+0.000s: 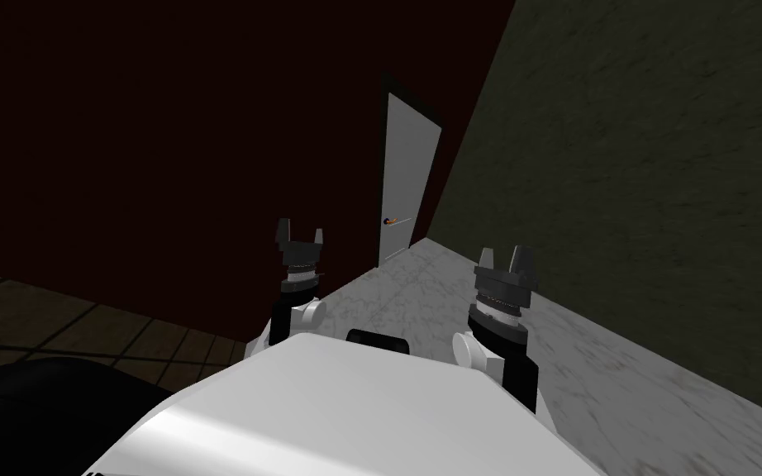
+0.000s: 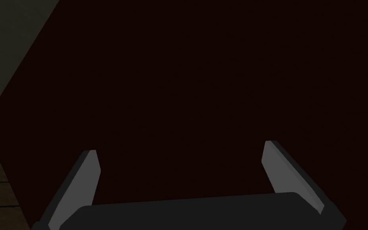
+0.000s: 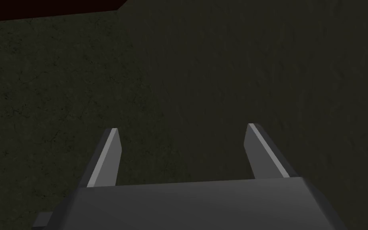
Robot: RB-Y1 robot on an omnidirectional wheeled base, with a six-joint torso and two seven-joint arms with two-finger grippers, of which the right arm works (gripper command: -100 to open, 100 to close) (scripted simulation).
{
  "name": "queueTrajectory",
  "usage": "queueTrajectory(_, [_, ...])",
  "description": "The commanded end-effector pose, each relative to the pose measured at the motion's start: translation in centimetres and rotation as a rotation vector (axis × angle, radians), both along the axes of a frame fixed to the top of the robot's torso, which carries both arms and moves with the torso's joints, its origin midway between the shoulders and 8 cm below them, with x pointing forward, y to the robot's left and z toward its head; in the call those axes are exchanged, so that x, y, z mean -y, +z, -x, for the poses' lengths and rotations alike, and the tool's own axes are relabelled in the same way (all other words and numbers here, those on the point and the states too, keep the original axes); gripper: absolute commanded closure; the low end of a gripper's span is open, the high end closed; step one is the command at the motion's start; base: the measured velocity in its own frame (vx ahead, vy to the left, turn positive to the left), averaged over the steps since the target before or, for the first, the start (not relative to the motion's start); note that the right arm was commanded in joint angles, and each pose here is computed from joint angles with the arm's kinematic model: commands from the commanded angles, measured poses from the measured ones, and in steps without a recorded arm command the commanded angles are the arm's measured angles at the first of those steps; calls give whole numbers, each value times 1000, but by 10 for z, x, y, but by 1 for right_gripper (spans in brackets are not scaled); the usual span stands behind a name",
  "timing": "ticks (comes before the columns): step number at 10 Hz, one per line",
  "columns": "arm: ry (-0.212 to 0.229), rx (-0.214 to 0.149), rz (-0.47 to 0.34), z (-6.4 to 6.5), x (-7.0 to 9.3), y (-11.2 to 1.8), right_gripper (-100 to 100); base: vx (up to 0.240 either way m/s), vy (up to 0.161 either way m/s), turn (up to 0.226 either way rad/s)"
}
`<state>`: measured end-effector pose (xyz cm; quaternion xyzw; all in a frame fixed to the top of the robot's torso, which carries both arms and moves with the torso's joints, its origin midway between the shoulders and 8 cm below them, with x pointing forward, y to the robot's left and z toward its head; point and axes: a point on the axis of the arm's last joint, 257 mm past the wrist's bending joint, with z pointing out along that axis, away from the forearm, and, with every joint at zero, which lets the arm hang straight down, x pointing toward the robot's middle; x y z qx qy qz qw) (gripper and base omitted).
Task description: Pull the door open
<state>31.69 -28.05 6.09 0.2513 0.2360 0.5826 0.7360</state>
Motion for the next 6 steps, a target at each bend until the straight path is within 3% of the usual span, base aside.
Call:
queueTrajectory(1, [7, -15, 1, -7, 0, -8, -100, 52, -22, 88])
queueTrajectory(6, [27, -63, 3, -30, -1, -35, -100, 83, -35, 96])
